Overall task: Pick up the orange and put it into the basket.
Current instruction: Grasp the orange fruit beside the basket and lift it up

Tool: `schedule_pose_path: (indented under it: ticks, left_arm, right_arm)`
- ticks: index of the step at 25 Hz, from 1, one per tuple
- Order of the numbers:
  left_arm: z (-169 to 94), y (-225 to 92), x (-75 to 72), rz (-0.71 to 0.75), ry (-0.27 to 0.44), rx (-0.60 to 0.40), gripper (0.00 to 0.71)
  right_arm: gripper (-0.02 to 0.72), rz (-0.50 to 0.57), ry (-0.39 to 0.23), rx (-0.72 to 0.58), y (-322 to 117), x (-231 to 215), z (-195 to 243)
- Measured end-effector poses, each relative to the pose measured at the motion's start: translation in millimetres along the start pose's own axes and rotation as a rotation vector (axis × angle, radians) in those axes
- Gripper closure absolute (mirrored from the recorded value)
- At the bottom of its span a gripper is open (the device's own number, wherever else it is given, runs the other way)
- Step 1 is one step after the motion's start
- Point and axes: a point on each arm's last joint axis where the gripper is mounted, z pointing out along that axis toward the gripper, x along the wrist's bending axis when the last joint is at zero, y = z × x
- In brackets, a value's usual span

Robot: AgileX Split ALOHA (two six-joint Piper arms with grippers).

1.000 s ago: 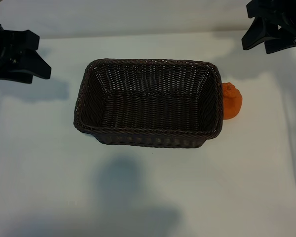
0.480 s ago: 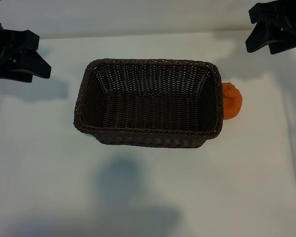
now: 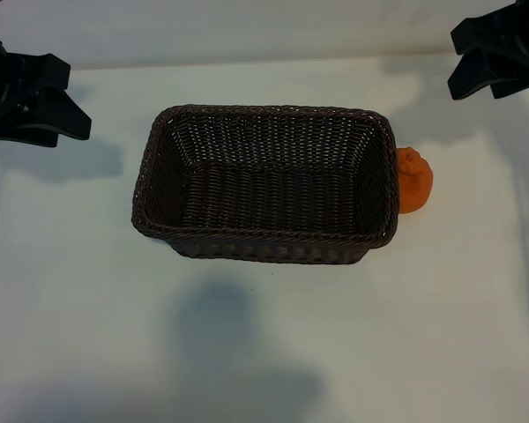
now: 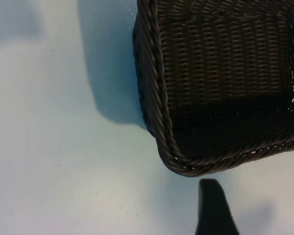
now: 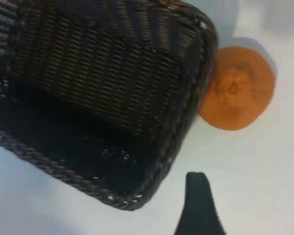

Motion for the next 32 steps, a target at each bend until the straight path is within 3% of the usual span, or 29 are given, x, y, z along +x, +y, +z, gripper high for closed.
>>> schedule_pose_path:
  ticks: [15,24,32]
  left_arm:
    - [0,0,0.2,0.002,0.002,0.002,0.253]
    - [0,0,0.3,0.002,0.004,-0.002,0.253]
    - [0,0,0.3,0.003,0.004,-0.003,0.253]
  right_arm:
    - [0.225,0.025,-0.062,0.112,13,-32,78]
    - [0.225,-0.081,-0.094,0.078,10,-42,95]
    - [0.225,-0.071,-0.091,0.095,2,-44,104]
